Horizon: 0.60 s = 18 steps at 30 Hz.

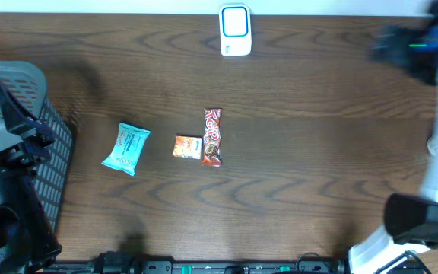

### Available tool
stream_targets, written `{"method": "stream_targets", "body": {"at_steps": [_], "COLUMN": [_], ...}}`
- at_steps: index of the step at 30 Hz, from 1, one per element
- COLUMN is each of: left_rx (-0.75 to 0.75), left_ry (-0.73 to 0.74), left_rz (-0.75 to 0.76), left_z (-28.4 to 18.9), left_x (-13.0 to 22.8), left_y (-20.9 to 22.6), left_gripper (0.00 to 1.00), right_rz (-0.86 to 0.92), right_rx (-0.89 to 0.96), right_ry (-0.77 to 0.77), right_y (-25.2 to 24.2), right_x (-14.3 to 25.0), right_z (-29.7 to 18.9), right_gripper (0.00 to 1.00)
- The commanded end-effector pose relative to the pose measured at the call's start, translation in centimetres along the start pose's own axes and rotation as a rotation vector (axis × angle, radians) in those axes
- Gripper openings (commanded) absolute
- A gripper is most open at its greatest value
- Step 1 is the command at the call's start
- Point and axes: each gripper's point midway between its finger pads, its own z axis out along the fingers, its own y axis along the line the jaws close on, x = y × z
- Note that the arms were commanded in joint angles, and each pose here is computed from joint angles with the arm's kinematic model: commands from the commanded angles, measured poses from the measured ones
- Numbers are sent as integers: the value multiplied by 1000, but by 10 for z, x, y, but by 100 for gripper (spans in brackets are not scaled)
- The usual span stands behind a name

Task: Scan the item barcode
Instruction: 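Reach the right gripper down to the red TOP bar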

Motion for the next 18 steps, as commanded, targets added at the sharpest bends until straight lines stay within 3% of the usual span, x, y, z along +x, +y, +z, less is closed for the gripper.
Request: {"method": "stream_targets", "body": {"at_steps": [1,4,8,18], "left_rx": [15,12,10,6], "left_ry": [-7,-19,-56,-134], "left_rz": [-15,12,11,-27], "left_z": [-2,-6,-19,-50], "left_x": [-1,-5,-15,-35], "left_y": [-2,1,7,24], "left_gripper": [83,83,84,83], "right_rz": [-283,-519,-725,-1141], "right_rx": [140,142,187,114], "right_ry": [128,122,87,21], "right_y": [77,143,174,230], "right_x": [66,129,193,287], "right_z": [60,87,116,106], "right_gripper": [99,99,99,99]}}
